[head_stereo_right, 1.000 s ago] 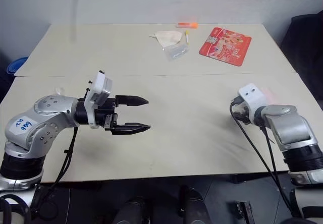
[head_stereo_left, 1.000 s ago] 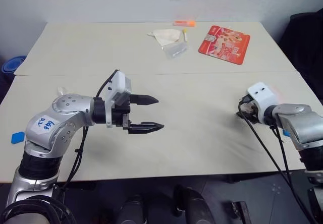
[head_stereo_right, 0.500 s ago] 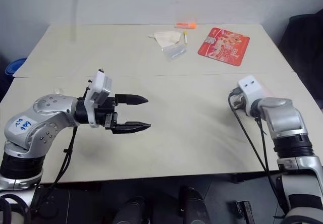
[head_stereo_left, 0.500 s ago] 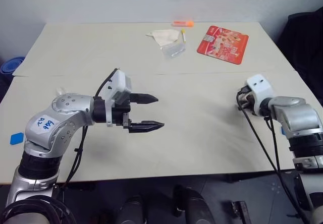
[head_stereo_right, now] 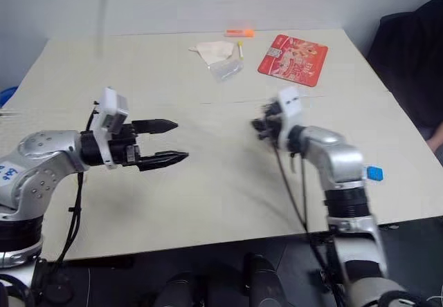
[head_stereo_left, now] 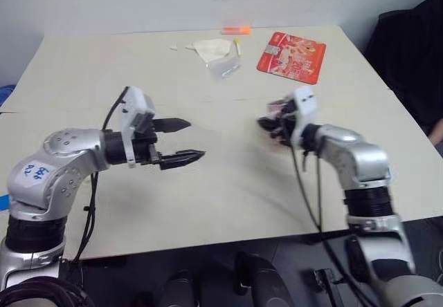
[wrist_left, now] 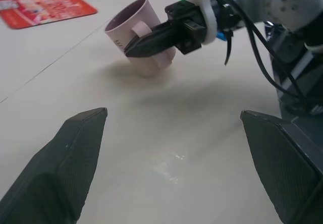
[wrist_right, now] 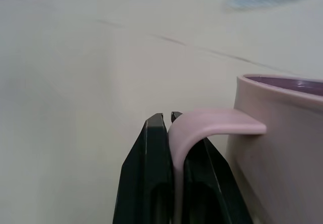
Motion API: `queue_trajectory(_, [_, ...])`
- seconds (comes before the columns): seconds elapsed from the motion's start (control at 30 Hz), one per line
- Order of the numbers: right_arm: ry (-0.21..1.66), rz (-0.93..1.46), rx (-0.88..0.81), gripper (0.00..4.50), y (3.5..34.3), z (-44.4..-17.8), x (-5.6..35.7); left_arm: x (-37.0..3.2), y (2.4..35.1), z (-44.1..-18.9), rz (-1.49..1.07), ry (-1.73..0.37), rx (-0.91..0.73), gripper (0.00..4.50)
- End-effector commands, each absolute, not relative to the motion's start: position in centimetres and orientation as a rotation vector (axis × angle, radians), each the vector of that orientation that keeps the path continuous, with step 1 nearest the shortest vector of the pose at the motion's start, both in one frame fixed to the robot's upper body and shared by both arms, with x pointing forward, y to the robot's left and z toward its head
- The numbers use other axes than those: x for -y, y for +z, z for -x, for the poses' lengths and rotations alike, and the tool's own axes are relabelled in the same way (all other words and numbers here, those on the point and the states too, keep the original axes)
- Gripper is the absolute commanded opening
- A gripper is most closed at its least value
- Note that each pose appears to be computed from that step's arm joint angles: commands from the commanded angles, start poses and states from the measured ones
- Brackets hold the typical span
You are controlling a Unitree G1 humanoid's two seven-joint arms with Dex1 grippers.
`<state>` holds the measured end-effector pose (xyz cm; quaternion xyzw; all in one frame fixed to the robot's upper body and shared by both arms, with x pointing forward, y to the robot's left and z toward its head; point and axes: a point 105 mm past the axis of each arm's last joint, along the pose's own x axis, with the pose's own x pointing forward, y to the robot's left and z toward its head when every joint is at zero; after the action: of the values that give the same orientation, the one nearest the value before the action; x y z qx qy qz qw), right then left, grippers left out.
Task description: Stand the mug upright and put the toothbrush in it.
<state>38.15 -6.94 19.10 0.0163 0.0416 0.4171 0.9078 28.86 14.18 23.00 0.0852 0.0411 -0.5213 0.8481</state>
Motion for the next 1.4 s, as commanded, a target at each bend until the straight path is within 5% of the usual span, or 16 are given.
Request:
queue_trajectory(0.03, [0.974,-0.114,0.071,0.00,21.0,-37.1,2.6,-14.8,25.0,-27.6,-0.219,-1.070,-0.027,4.50])
queue_trajectory(0.23, [1.132,-0.224,0.174,0.00,19.5,-35.3,-2.4,-15.4,25.5,-26.8,-0.250,-1.030,-0.050,4.50])
queue_trajectory(0.47, [1.182,-0.162,0.150,0.00,15.8,-34.5,-2.0,-16.1,25.3,-26.1,-0.265,-1.009,-0.092,4.50])
queue_trajectory(0.57, [1.218,-0.143,0.113,0.71,14.9,-33.7,-1.5,-16.6,24.9,-25.7,-0.267,-1.006,-0.118,4.50])
queue_trajectory(0.93, [1.216,0.047,0.033,4.48,13.5,-32.5,-0.2,-17.7,24.4,-25.0,-0.271,-1.006,-0.168,4.50])
queue_trajectory(1.2, [1.197,0.179,-0.057,4.48,15.3,-30.5,5.7,-21.4,23.8,-25.2,-0.210,-0.794,-0.212,4.50])
queue_trajectory(1.4, [1.204,0.219,-0.023,4.48,21.2,-28.2,10.0,-29.2,22.8,-28.6,-0.041,-0.252,-0.297,4.50])
